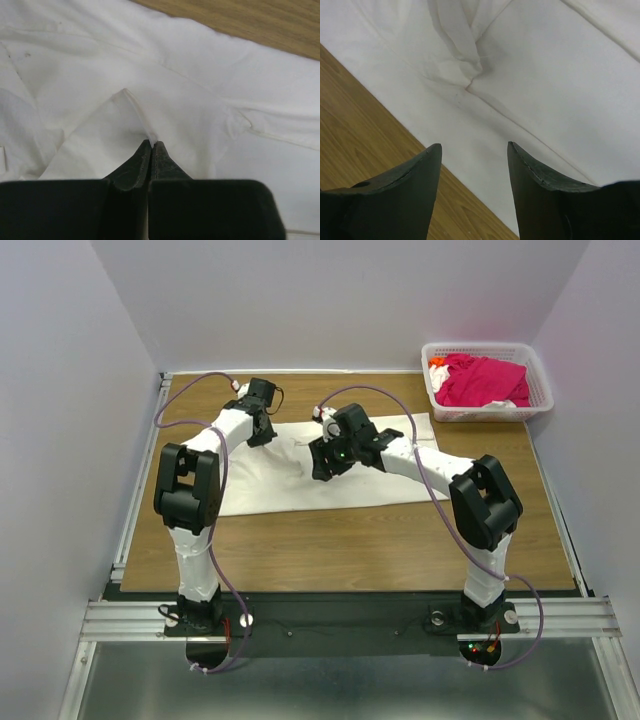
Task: Fold and stack the t-shirts
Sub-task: Fold the tshirt
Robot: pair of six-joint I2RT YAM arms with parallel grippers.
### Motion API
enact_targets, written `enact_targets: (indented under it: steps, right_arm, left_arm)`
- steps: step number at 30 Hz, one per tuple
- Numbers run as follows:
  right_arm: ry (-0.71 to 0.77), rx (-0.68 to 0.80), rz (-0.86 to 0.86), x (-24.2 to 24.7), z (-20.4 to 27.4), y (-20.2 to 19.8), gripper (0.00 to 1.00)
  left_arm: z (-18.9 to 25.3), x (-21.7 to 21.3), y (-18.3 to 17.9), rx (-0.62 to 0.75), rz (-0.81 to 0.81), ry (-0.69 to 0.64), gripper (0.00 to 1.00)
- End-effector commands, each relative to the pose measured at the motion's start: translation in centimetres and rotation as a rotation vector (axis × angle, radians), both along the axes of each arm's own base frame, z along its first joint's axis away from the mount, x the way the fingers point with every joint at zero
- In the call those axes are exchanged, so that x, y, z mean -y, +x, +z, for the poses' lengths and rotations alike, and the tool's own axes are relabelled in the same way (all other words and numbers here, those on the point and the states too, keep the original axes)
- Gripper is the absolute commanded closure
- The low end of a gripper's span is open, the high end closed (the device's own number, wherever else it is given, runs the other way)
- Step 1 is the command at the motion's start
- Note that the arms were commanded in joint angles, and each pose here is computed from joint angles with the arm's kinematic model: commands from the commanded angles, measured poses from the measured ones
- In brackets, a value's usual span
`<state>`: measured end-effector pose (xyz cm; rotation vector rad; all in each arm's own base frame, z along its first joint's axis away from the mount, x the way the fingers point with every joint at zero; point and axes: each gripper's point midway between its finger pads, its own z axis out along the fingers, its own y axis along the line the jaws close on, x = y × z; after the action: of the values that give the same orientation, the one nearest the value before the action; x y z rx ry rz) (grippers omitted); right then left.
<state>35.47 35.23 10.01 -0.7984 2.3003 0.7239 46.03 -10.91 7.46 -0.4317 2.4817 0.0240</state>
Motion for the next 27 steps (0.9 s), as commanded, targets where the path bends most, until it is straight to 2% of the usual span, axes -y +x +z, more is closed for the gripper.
enact_targets:
  steps: [1,5,9,14,20,25,27]
  right_arm:
    - [0.057,0.089,0.019,-1.5,2.7,1.5,0.39]
    - [0.063,0.087,0.01,-1.6,2.8,1.7,0.39]
    - [0.079,0.088,0.003,-2.0,3.3,2.0,0.39]
    - [0.084,0.081,-0.031,-2.2,3.2,2.6,0.39]
    - [0.089,0.079,-0.05,-2.2,3.4,2.8,0.39]
    - [0.102,0.075,-0.05,-2.4,3.7,2.7,0.39]
    - [0.089,0.076,-0.073,-2.0,3.4,2.9,0.4]
  left_arm:
    - [0.4,-0.8,1.1,0.002,0.027,-0.012,0.93]
    - [0.3,-0.3,1.8,0.017,0.016,-0.042,0.88]
    - [1.0,0.4,2.8,0.047,0.0,-0.079,0.77]
    - [1.5,1.1,4.3,0.058,0.001,-0.11,0.76]
    - [3.7,2.4,5.1,0.115,-0.008,-0.202,0.64]
    - [6.9,0.9,5.1,0.187,0.015,-0.25,0.56]
    - [6.5,-0.7,3.3,0.173,0.032,-0.246,0.56]
